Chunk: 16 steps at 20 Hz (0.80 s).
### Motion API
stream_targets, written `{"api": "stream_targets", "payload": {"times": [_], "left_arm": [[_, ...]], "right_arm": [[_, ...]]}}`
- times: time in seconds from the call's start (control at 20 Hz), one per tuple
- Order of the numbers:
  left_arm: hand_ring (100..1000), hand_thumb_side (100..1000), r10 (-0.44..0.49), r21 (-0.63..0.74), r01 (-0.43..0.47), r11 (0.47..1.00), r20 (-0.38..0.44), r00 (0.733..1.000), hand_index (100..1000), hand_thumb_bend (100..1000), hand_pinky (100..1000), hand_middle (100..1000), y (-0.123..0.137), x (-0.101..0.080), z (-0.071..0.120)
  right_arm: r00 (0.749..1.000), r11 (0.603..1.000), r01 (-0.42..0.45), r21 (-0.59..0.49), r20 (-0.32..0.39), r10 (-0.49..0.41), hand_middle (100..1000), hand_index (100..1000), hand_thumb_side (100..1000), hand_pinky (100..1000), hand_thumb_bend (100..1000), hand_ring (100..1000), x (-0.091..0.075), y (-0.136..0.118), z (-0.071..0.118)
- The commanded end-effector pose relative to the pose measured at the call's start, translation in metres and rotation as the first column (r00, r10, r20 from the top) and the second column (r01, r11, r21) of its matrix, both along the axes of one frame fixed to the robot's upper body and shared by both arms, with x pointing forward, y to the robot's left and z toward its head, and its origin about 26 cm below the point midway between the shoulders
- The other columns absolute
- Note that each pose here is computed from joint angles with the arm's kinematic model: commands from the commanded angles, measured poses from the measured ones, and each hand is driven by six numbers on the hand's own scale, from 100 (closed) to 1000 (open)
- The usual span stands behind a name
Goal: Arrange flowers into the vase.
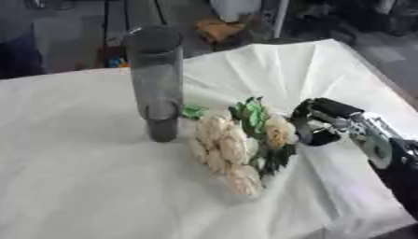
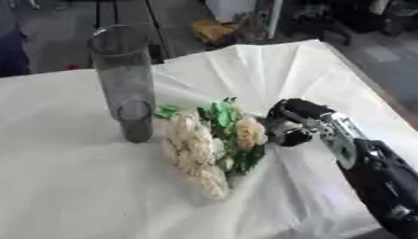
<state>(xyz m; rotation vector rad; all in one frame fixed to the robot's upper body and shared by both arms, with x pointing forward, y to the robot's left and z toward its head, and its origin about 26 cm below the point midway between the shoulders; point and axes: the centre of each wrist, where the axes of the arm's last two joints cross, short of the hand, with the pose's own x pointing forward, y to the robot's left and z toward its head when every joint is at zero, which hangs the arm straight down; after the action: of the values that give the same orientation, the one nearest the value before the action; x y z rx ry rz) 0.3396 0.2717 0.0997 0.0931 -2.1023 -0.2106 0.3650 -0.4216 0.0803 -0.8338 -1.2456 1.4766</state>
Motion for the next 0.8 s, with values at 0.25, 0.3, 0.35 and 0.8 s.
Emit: {"api": "stream_targets", "payload": {"times": [0.25, 0.3, 0.35, 0.8], "left_arm": [[1000, 1000, -0.001, 0.018, 0.0, 1.0, 0.026, 1.0, 876, 800, 791, 901, 0.0044, 0.0002, 0.0088], [1000, 1000, -0.001, 0.018, 0.0, 1.0, 0.026, 1.0, 876, 800, 791, 901, 0.0044, 0.0002, 0.0088], [1000, 1000, -0.001, 0.018, 0.0, 1.0, 0.026, 1.0, 876, 800, 791, 901, 0.0044, 0.0002, 0.0088], [1000, 1000, 0.0, 0.018, 0.0, 1.0, 0.026, 1.0, 876, 800, 791, 901, 0.0045, 0.0002, 0.0088]], "right_arm": [[0.998, 0.994, 0.037, -0.1, -0.047, -0.042, 521, 679, 308, 762, 323, 589, -0.0069, -0.0171, -0.008], [0.998, 0.994, 0.036, -0.106, -0.046, -0.042, 521, 679, 309, 762, 319, 590, -0.007, -0.0173, -0.0084], [0.998, 0.993, 0.036, -0.111, -0.045, -0.041, 522, 679, 309, 762, 313, 590, -0.0071, -0.0175, -0.0088], [0.999, 0.987, 0.042, -0.153, 0.0, -0.042, 432, 614, 322, 647, 301, 479, -0.0068, -0.0181, -0.0089]]}}
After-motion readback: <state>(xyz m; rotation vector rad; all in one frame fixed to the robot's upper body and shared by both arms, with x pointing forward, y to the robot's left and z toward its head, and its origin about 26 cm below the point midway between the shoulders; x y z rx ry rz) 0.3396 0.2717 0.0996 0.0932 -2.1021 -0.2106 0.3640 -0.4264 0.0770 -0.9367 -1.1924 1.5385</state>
